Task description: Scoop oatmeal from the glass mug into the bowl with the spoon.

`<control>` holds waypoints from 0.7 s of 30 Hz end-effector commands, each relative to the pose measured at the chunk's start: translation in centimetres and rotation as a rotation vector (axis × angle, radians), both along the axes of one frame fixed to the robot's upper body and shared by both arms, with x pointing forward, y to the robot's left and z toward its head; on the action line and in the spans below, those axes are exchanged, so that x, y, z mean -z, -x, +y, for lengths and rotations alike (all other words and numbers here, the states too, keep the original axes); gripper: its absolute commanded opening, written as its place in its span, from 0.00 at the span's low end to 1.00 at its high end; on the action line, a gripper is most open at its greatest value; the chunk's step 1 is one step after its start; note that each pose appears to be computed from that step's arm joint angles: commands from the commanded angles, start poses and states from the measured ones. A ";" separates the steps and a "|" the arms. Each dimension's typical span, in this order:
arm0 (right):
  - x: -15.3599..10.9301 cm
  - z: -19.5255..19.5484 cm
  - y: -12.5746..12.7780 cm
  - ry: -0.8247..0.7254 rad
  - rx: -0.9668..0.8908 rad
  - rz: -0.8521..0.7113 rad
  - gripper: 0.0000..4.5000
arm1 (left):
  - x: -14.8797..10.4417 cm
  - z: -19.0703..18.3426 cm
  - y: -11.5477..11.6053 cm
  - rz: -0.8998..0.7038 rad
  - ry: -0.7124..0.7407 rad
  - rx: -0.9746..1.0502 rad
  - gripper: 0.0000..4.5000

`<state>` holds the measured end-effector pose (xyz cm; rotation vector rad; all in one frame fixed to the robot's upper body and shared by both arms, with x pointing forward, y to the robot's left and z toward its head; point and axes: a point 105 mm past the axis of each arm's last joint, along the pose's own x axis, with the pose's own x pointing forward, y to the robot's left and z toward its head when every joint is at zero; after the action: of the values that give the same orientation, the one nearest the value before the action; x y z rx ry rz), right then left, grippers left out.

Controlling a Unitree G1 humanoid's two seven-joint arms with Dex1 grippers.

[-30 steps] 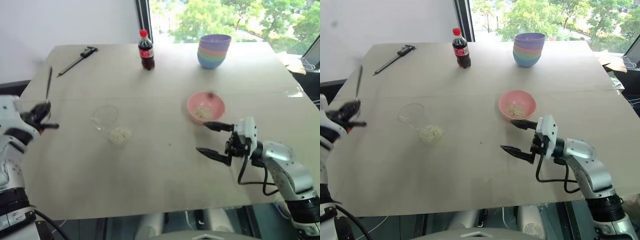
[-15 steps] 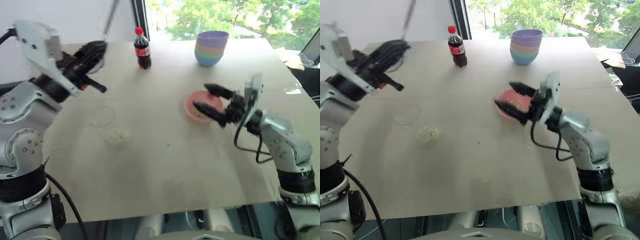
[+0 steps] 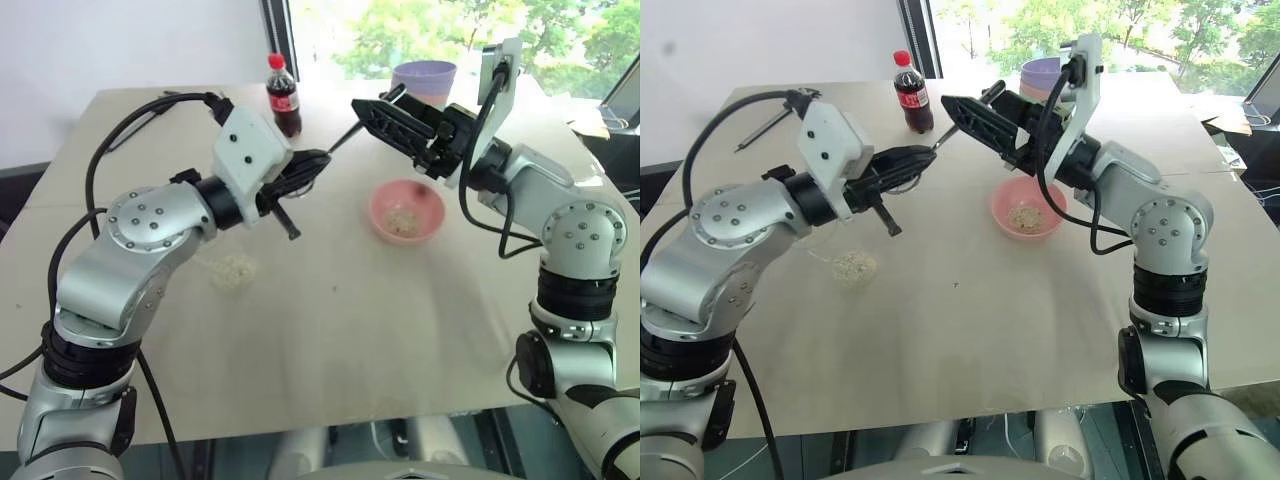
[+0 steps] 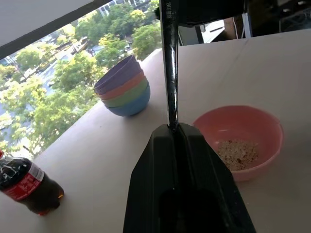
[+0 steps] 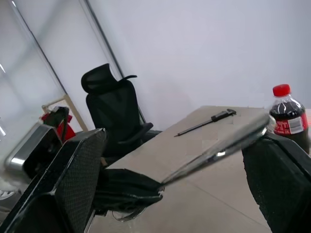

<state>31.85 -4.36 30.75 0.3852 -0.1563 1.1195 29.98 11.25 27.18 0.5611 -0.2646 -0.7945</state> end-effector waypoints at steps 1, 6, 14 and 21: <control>-1.6 0.3 0.6 -0.028 -0.034 -0.020 1.00 | -0.8 -0.7 0.6 -0.085 -0.039 0.033 0.00; -1.7 0.7 0.7 -0.031 -0.049 0.004 1.00 | -0.7 -0.7 0.4 -0.098 -0.047 0.031 0.00; -1.7 0.4 0.5 -0.037 -0.030 0.009 0.71 | -0.6 -0.8 0.4 -0.102 -0.046 0.034 0.00; -1.7 0.2 0.4 -0.038 -0.019 0.009 0.02 | -0.4 -0.7 0.3 -0.074 -0.041 0.036 0.00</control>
<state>31.90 -3.57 30.99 0.4289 -0.1004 1.1335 30.05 10.34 26.49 0.6172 -0.2865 -0.8309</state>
